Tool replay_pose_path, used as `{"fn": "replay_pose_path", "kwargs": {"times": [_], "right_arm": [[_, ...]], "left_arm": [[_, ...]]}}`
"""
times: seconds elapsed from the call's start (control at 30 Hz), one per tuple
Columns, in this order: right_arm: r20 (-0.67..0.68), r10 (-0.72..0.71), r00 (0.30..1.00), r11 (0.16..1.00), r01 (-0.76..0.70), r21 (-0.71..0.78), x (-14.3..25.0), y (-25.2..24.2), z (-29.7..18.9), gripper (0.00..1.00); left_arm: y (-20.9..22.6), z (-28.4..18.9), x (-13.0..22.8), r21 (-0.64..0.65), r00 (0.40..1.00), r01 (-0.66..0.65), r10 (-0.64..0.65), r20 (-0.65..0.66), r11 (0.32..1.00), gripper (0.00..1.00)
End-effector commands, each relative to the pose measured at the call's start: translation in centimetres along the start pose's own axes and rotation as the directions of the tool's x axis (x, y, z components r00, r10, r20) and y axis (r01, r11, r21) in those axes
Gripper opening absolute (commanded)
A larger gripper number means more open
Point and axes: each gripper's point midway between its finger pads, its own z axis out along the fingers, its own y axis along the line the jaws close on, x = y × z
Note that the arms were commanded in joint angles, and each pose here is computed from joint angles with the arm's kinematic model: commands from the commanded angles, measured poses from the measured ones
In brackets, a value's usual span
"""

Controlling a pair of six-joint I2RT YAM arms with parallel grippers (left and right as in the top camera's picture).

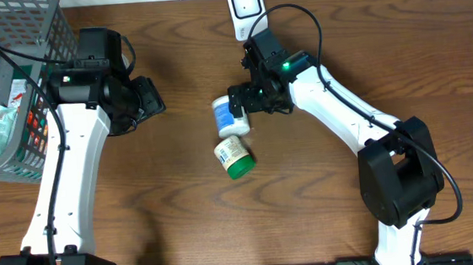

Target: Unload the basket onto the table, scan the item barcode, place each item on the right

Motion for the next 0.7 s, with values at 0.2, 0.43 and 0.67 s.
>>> {"fn": "replay_pose_path", "kwargs": {"times": [0.2,0.43,0.67], "right_arm": [[0.054,-0.013,0.998,1.0,0.013,0.004,-0.1,1.3,0.2,0.92],[0.052,-0.014,0.999,1.0,0.014,0.008,0.1,1.2,0.4,0.9],[0.03,-0.016,0.999,1.0,0.016,0.015,0.7,1.1,1.3,0.91]], "left_arm": [[0.3,0.2,0.2,-0.012,1.0,0.003,-0.003,-0.007,1.0,0.63],[0.3,0.2,0.2,-0.012,1.0,0.003,-0.003,-0.007,1.0,0.63],[0.4,0.9,-0.2,-0.017,1.0,0.003,-0.003,-0.003,1.0,0.55]]}}
